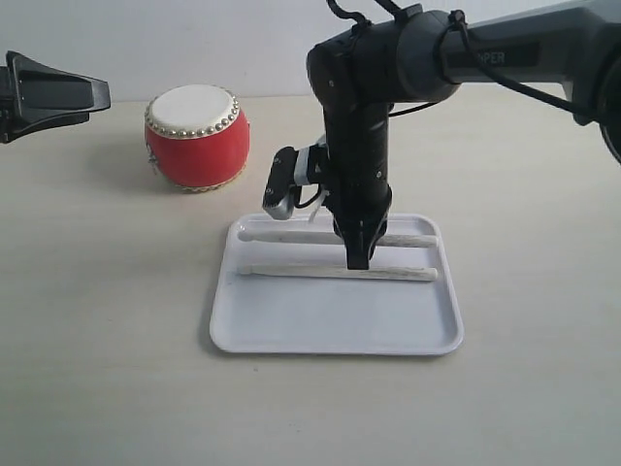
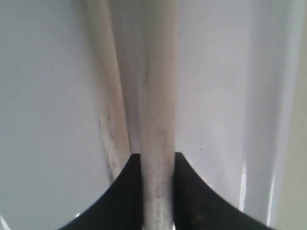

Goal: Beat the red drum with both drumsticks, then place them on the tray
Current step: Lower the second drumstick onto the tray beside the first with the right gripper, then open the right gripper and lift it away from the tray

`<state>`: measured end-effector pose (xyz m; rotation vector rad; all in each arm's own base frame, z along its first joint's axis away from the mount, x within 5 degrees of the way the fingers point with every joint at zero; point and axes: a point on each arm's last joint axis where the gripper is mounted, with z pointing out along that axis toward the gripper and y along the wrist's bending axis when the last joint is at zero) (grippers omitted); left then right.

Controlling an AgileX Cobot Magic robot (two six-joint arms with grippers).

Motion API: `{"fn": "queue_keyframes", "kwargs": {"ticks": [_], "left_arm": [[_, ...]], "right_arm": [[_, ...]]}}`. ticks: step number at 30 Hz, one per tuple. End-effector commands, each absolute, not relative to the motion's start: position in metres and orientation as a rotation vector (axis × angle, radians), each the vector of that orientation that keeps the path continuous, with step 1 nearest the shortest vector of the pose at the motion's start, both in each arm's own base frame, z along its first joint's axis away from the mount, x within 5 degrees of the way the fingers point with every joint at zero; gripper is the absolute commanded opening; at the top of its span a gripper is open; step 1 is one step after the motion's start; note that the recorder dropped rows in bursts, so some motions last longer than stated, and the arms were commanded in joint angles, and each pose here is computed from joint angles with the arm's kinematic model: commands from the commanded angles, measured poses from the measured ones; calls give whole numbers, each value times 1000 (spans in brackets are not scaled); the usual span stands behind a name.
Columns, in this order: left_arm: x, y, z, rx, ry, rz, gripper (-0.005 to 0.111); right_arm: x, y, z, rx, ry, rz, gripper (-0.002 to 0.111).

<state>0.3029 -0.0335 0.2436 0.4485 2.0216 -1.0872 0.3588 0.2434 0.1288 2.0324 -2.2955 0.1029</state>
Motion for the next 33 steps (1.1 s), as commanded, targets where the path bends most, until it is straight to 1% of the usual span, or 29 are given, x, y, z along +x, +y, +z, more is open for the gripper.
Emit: {"fn": "queue_keyframes", "kwargs": {"ticks": [1,15,18,20,21,22,23,24,25,27,30,32,33], "left_arm": [[300,-34,248,456,2001,-1110,71],[300,-35,248,457,2000,-1112,71],[300,-35,248,457,2000,-1112,71],[300,-35,248,457,2000,-1112,71],[300,-35,248,457,2000,-1112,71],[300,-35,248,457,2000,-1112,71],[300,-35,248,457,2000,-1112,71],[300,-35,248,457,2000,-1112,71],[300,-35,248,457,2000,-1112,71],[300,-35,248,459,2001,-1111,71],[300,-35,248,461,2003,-1110,71],[300,-35,248,461,2003,-1110,71],[300,-35,248,461,2003,-1110,71]], "right_arm": [[362,244,121,2036,-2299,115,0],[362,244,119,2032,-2297,112,0],[362,244,119,2032,-2298,109,2],[362,245,119,2033,-2299,109,11],[362,245,119,2033,-2302,107,17],[362,245,119,2033,-2302,107,19],[362,245,119,2033,-2302,107,25],[362,245,119,2036,-2305,108,27],[363,245,121,2024,-2325,110,33],[362,245,131,2027,-2355,108,37],[361,245,158,2036,-2432,104,38],[357,245,185,2032,-2518,85,38],[355,243,204,2015,-2589,88,38]]}}
